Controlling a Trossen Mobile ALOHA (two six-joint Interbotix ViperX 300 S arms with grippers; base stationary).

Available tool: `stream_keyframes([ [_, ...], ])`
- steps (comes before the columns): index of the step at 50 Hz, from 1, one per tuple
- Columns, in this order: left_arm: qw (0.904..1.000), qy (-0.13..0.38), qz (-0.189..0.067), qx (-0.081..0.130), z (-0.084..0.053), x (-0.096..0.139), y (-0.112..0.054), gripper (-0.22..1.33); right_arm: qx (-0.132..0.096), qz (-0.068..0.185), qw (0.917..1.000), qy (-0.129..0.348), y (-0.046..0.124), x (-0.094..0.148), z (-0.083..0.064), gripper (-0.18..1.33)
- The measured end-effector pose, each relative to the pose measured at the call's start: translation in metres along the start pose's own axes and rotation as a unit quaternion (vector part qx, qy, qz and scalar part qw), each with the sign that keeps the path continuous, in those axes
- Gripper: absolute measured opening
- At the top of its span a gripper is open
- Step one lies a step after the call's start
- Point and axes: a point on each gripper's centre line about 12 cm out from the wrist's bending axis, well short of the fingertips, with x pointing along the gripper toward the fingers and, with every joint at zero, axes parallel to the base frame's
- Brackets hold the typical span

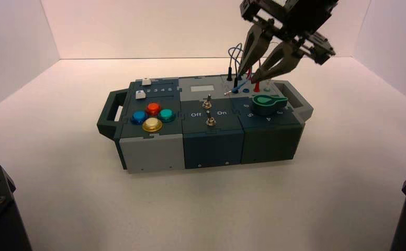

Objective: Insert the blue wire.

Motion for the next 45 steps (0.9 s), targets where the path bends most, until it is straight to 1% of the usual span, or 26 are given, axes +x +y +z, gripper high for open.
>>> stream_keyframes([
  [13,1.0000,-0.007,-0.001,0.001,0.001,-0.003,0.000,-0.16,0.021,-0.006,0.9996,-0.016,-0.005,0.011,0.005,0.79],
  [20,1.0000,-0.006,-0.001,0.001,0.001,-0.003,0.000,-0.16,0.032,-0.016,0.9993,-0.008,-0.010,0.022,0.004,0.79],
  [27,1.0000,-0.005,-0.001,0.001,0.001,-0.002,0.000,-0.17,0.040,-0.025,0.9988,-0.006,-0.014,0.032,0.007,0.79],
  [45,1.0000,-0.005,-0.001,0.001,0.001,-0.002,0.000,-0.16,0.049,-0.036,0.9980,-0.018,-0.017,0.047,0.017,0.79],
])
